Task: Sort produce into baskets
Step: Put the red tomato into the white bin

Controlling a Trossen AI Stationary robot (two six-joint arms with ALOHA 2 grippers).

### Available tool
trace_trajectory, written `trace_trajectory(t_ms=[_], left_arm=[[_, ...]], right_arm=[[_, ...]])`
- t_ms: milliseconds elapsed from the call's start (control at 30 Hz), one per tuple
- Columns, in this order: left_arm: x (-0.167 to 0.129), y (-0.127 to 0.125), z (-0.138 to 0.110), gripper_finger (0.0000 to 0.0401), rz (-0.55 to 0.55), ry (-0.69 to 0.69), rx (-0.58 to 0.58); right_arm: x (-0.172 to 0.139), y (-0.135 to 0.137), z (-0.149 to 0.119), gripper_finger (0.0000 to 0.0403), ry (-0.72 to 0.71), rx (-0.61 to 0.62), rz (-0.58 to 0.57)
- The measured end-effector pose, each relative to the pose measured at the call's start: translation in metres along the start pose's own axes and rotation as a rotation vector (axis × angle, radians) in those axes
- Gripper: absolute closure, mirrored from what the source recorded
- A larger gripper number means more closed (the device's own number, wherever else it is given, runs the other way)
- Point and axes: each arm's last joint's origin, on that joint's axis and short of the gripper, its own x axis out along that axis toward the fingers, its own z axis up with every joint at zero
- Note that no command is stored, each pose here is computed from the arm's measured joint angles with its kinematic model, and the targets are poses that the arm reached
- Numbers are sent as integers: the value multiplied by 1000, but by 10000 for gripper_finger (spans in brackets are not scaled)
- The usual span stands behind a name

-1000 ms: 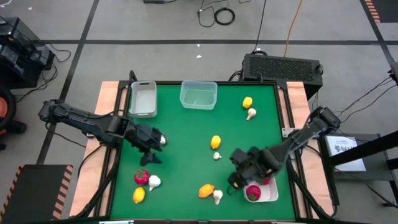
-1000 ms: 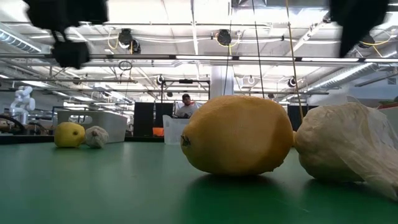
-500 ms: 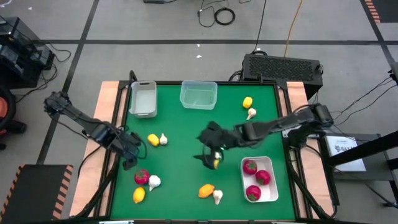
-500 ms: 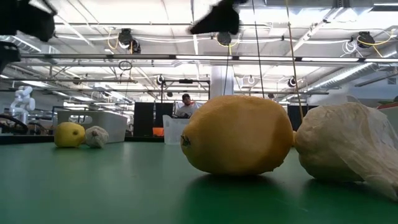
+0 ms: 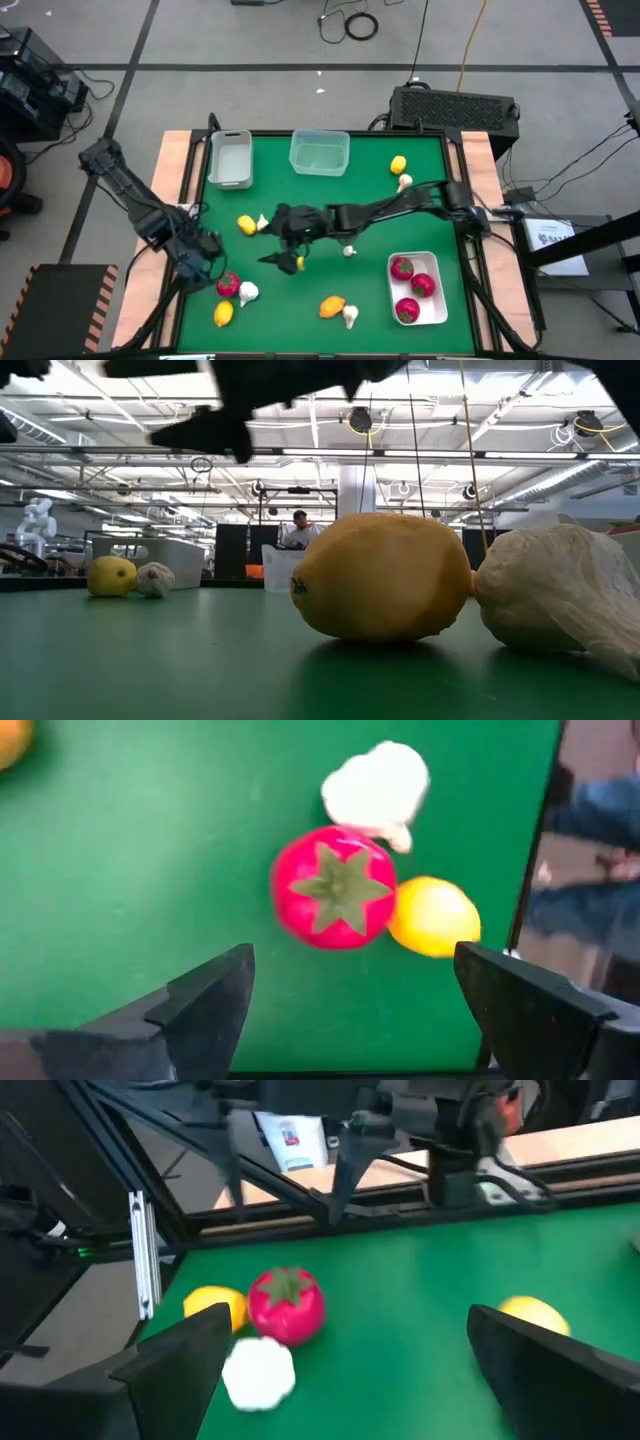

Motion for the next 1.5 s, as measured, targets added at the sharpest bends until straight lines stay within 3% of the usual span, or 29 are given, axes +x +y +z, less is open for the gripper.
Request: trace_trajectory(t_ms=[133, 367, 733, 1133, 1500], left_arm=[[11, -7, -5, 52, 52, 36, 95], [37, -27, 0, 52, 69, -36, 301], [80, -28, 1, 52, 253, 70, 351], [91, -34, 6, 52, 270, -27, 358], [93, -26, 13, 52, 263, -13, 310]], right_arm=[[17, 4, 9, 7, 27, 2, 24], [14, 3, 15, 7, 133, -9, -8], [-1, -3, 15, 7, 278, 22, 15], [-4, -8, 12, 7, 333, 55, 23], [-4, -13, 12, 7, 342, 76, 9]])
